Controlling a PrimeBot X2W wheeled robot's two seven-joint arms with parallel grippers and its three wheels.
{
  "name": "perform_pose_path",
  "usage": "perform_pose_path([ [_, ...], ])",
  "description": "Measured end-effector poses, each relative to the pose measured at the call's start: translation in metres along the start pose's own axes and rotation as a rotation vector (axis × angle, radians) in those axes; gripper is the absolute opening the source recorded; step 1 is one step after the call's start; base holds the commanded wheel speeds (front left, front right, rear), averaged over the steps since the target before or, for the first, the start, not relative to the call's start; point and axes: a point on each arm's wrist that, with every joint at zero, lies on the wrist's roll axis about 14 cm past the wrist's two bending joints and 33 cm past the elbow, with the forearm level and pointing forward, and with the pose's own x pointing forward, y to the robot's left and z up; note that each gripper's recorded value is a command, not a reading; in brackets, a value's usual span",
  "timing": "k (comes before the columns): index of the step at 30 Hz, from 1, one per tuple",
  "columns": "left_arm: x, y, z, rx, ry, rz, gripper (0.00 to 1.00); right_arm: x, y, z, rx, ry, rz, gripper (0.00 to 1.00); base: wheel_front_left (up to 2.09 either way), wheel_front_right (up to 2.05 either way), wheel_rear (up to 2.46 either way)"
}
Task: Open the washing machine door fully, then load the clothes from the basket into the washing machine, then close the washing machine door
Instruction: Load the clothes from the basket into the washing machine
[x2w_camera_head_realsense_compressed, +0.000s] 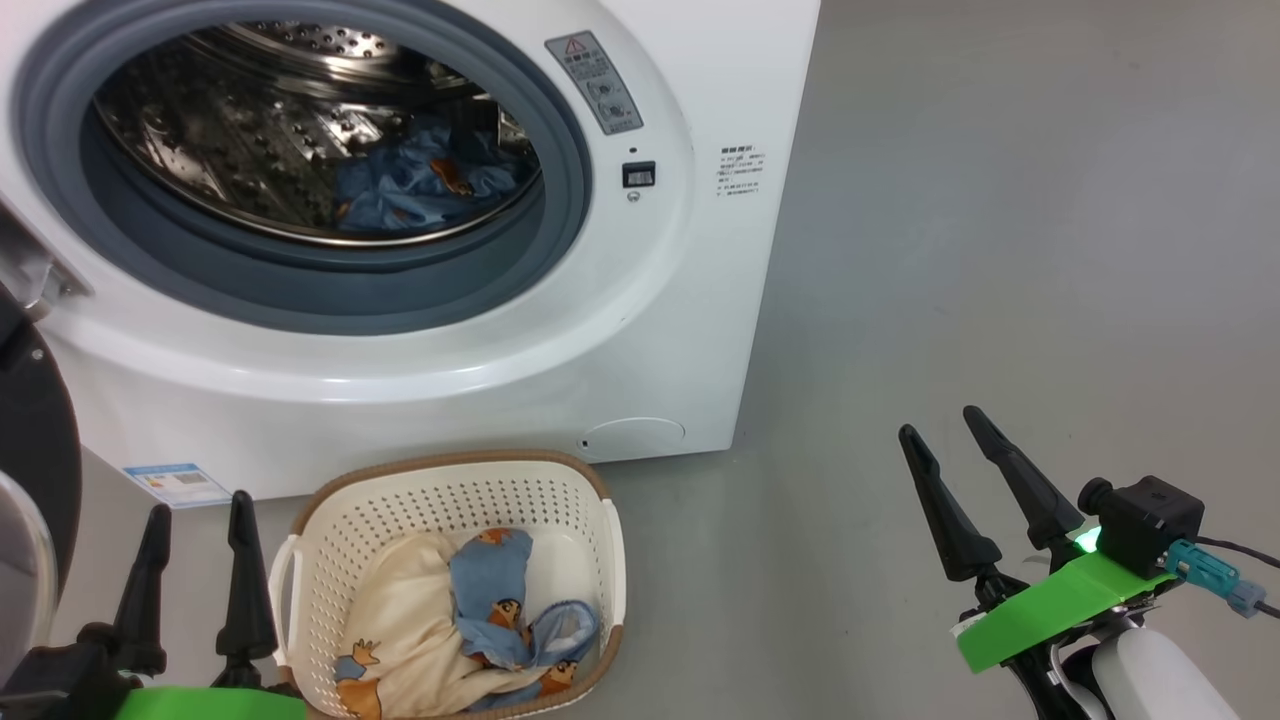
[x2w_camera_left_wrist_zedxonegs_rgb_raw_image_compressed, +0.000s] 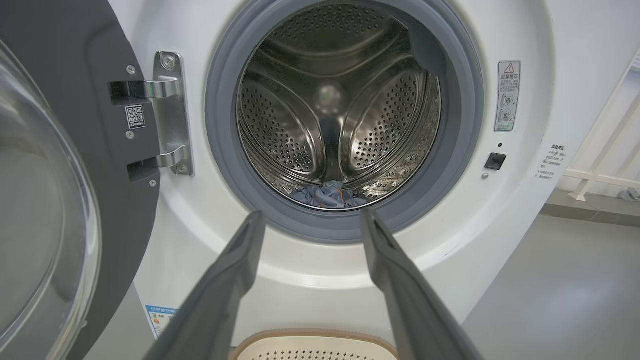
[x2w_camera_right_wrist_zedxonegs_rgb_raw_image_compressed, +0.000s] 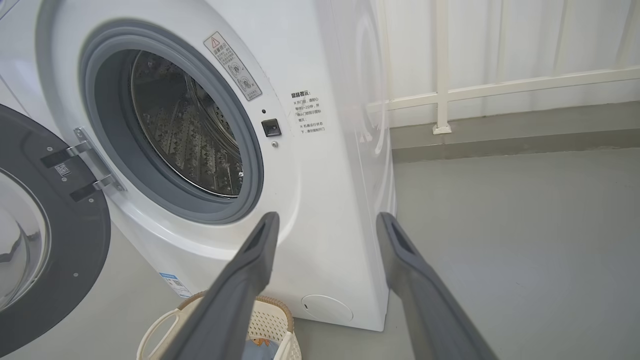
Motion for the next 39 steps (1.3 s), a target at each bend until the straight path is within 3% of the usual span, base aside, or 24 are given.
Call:
perform_pose_path([
  [24,0.056,-0.005,-0.112,-0.043,0.277,-0.041,1.00,0.039,-0.030,-0.038,0.017,0.058,-0.057,1.00,0.00,0.00,0.00],
  [39,0.073,0.003,-0.233,-0.011,0.591,-0.066,1.00,0.060,-0.060,-0.074,0.015,0.105,-0.119,1.00,0.00,0.00,0.00],
])
